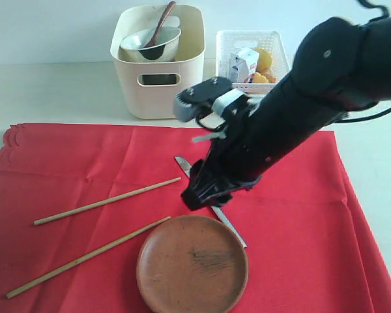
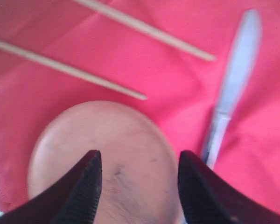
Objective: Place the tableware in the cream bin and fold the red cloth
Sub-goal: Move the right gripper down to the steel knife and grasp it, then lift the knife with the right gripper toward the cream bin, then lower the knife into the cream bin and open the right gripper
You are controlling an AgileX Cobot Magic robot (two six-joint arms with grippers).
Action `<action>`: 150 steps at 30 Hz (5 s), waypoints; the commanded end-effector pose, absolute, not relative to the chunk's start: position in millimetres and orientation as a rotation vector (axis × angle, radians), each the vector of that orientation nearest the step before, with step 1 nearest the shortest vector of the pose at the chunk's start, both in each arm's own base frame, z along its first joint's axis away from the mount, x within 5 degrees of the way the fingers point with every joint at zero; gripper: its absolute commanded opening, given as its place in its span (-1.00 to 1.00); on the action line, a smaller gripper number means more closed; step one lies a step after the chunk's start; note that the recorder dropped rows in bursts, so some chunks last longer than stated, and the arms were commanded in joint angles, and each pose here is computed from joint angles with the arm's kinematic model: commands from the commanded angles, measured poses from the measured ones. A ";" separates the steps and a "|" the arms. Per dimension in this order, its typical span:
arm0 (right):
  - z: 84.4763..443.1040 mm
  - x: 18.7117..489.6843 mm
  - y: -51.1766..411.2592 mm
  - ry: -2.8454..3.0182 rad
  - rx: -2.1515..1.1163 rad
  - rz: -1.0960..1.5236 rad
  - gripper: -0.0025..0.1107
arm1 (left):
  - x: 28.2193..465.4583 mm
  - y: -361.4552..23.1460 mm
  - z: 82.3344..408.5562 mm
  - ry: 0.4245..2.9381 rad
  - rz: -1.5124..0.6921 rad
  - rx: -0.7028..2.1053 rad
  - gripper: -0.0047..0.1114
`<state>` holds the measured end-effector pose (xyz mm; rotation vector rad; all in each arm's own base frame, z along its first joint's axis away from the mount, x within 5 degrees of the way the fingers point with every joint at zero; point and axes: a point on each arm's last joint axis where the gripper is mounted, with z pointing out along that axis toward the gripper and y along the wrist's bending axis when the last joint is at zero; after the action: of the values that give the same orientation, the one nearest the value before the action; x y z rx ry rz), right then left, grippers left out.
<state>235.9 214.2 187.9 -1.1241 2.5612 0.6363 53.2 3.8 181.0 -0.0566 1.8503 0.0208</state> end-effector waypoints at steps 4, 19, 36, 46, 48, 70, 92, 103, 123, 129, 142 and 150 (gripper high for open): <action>162.8 222.4 236.5 2.562 -1.253 0.622 -0.08 | 53.1 3.3 181.0 1.841 0.014 -0.050 -0.92; 123.4 258.6 234.5 2.522 -0.989 0.315 -0.08 | 53.1 3.3 181.0 1.841 0.014 -0.050 -0.92; 106.1 271.1 225.9 2.493 -1.027 0.234 -0.09 | 53.1 3.3 181.0 1.841 0.014 -0.050 -0.92; 92.1 271.3 219.8 2.523 -1.120 0.176 -0.11 | 53.1 3.3 181.0 1.841 0.014 -0.050 -0.92; 86.9 270.2 219.1 2.544 -1.130 0.170 -0.17 | 53.1 3.3 181.0 1.841 0.014 -0.050 -0.92; 132.4 268.5 218.3 2.461 -1.087 0.208 -0.93 | 53.1 3.3 181.0 1.841 0.014 -0.050 -0.92; 177.3 291.1 179.6 2.435 -0.800 0.196 -0.93 | 53.1 3.3 181.0 1.841 0.014 -0.050 -0.92; 245.9 320.0 192.0 2.128 -0.677 0.264 -0.93 | 53.1 3.3 181.0 1.841 0.014 -0.050 -0.92; 272.7 420.1 250.3 1.778 -0.430 0.418 -0.93 | 53.1 3.3 181.0 1.841 0.014 -0.050 -0.92; 256.4 440.8 261.3 1.788 -0.425 0.419 -0.93 | 53.1 3.3 181.0 1.841 0.014 -0.050 -0.92; 235.6 452.0 265.5 1.813 -0.429 0.410 -0.59 | 53.1 3.3 181.0 1.841 0.014 -0.050 -0.92; 249.1 443.8 261.4 1.889 -0.454 0.398 0.13 | 53.1 3.3 181.0 1.841 0.014 -0.050 -0.92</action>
<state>447.6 267.6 231.3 -0.4471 1.8603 0.4080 53.2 3.8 181.0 -0.0566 1.8503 0.0208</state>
